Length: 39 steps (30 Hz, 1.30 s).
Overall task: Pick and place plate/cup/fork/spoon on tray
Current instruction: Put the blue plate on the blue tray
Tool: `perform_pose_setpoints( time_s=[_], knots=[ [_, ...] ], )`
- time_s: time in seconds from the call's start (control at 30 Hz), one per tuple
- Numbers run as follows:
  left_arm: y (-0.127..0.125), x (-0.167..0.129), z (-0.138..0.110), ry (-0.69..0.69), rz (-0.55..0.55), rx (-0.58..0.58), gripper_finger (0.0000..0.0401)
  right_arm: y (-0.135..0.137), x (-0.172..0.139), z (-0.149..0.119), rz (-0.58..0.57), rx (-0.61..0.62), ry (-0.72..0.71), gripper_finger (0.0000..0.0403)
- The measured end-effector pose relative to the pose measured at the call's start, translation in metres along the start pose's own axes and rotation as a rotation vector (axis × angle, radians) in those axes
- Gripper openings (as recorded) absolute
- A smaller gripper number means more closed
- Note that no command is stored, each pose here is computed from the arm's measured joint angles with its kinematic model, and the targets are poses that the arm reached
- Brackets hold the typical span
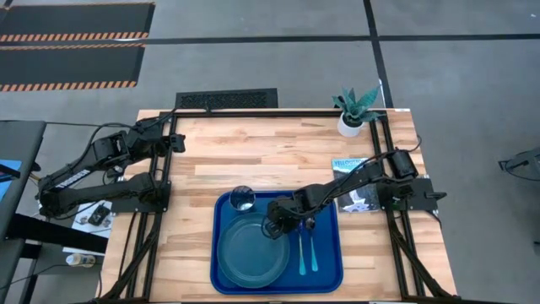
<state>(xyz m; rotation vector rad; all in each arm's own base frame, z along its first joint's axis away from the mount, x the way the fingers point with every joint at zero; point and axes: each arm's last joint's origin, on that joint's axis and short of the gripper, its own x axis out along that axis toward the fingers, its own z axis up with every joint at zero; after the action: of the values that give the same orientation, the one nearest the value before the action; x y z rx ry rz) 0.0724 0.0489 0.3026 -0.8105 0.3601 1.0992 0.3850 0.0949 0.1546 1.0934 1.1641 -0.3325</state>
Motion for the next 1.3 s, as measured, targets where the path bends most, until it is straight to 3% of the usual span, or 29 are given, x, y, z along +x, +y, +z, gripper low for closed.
perform_pose_setpoints(
  time_s=[0.4,0.63,1.3],
  knots=[
    [0.0,0.0,0.0,-0.001,0.0,-0.001,0.0222,-0.003,0.0,0.0,-0.034,0.003,-0.006,0.0015],
    [0.0,0.0,0.0,-0.001,0.001,-0.001,0.0222,-0.004,0.017,0.002,-0.008,0.015,0.019,0.0017],
    [0.0,0.0,0.0,-0.003,0.001,-0.001,0.0222,-0.004,0.013,0.001,-0.023,0.034,-0.01,0.0036]
  ],
)
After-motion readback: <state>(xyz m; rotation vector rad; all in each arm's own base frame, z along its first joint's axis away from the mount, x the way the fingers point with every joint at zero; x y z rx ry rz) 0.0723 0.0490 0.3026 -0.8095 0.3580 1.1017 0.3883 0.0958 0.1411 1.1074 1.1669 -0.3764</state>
